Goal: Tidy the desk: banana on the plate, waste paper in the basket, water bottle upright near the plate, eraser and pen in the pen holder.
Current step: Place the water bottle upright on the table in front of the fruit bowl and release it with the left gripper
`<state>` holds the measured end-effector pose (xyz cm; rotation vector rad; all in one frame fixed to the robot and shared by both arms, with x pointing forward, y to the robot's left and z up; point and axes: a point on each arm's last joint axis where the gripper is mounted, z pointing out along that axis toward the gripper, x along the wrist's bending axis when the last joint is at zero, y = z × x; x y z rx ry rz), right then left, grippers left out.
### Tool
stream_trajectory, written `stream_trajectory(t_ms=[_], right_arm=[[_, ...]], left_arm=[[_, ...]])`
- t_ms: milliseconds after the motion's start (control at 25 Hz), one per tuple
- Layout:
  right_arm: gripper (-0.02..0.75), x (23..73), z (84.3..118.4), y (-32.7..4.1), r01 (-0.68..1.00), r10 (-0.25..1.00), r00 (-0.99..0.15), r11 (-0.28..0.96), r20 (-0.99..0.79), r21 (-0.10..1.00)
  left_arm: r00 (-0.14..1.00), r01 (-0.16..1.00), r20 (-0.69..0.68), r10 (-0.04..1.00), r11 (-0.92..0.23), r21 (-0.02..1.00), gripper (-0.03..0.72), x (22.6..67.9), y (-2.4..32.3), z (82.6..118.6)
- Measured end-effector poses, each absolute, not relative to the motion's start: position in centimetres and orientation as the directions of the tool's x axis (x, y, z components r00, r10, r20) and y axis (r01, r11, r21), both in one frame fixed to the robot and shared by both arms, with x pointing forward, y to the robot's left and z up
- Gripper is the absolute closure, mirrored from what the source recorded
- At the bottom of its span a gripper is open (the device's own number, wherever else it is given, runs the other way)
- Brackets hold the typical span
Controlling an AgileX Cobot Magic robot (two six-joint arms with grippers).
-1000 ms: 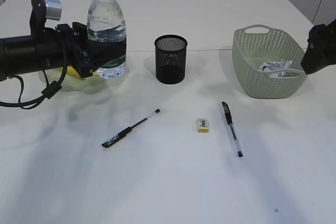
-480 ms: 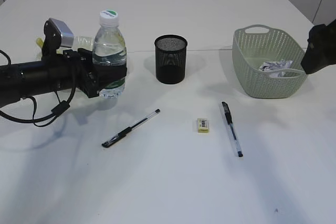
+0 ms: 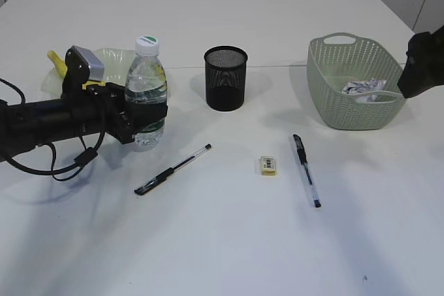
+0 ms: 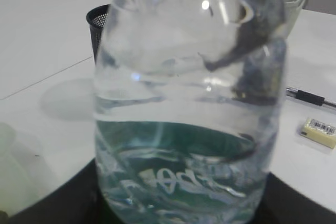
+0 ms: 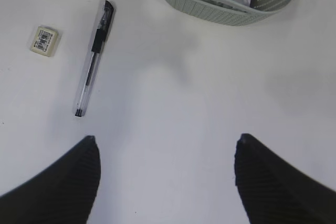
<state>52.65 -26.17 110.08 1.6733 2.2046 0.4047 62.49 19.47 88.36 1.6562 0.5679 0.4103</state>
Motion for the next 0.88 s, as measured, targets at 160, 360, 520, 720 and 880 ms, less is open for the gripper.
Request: stream_trajectory(t_ms=[160, 360, 520, 720, 880], right_arm=[[0.144, 52.7, 110.1, -26.2, 0.866, 0.964, -0.247, 0.265, -0.098, 0.423], [0.144, 52.7, 110.1, -26.2, 0.866, 0.964, -0.247, 0.265, -0.098, 0.423], [0.144, 52.7, 110.1, -26.2, 0.867, 0.965, -0.245, 0.263, -0.097, 0.424], [0.144, 52.7, 110.1, -26.2, 0.867, 0.965, -0.245, 0.263, -0.097, 0.424], [0.145, 52.7, 110.1, -26.2, 0.867, 0.965, -0.245, 0.263, -0.097, 0.424]], left_arm=[[0.801, 0.15, -0.064, 0.596, -0.097, 0.984, 0.307, 62.6, 19.6, 87.6], [0.786, 0.181, -0.089, 0.611, -0.091, 0.979, 0.307, 62.7, 19.7, 86.5], [0.777, 0.184, -0.093, 0.623, -0.084, 0.979, 0.307, 62.8, 19.8, 86.3], [0.771, 0.191, -0.101, 0.629, -0.077, 0.979, 0.307, 62.8, 19.8, 85.9], [0.771, 0.188, -0.099, 0.629, -0.077, 0.979, 0.307, 62.8, 19.8, 85.9]])
